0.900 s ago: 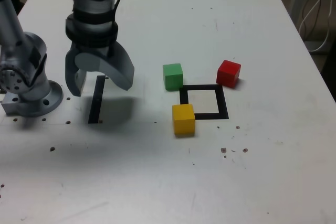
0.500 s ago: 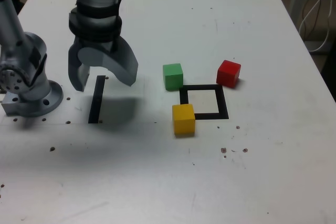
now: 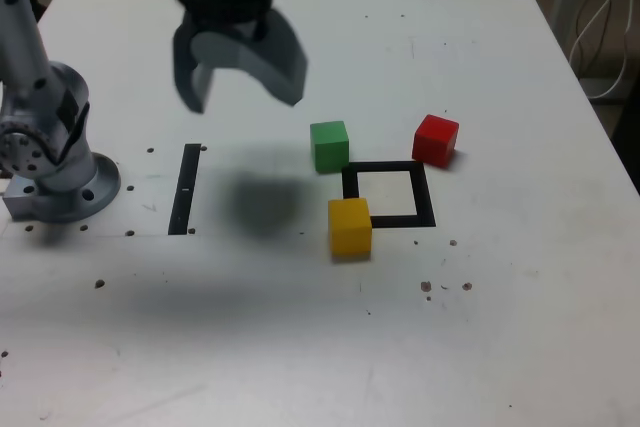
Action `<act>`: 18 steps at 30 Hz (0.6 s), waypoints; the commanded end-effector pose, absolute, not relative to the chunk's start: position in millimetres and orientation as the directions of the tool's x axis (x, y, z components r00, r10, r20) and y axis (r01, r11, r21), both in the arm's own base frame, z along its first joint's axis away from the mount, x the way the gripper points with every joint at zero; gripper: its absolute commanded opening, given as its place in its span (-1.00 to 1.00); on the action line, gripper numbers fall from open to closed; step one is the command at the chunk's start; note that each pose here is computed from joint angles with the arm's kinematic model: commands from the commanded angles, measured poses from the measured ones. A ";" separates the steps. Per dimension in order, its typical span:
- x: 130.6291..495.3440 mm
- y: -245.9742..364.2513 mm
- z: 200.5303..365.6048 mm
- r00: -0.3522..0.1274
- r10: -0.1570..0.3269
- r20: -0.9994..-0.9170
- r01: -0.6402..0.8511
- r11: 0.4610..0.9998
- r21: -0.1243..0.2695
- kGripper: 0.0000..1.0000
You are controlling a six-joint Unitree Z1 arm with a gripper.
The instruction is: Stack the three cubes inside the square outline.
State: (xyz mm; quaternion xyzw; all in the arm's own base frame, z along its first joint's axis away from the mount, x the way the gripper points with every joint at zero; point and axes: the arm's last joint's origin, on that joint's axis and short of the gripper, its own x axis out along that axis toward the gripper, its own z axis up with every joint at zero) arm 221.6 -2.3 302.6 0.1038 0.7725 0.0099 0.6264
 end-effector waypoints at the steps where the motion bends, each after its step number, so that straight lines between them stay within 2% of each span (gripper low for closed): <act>1: 242.1 -1.3 319.3 -0.146 0.187 -0.971 0.173 0.972 0.161 0.94; 4: 260.7 1.5 332.7 -0.117 0.192 -0.974 0.195 0.967 0.167 0.94; 9: 284.3 10.6 343.4 -0.082 0.186 -0.979 0.193 0.967 0.167 0.92; 14: 320.2 19.1 343.8 -0.087 0.183 -0.979 0.229 0.960 0.159 0.91; 18: 350.0 21.5 336.2 -0.103 0.183 -0.978 0.266 0.952 0.150 0.90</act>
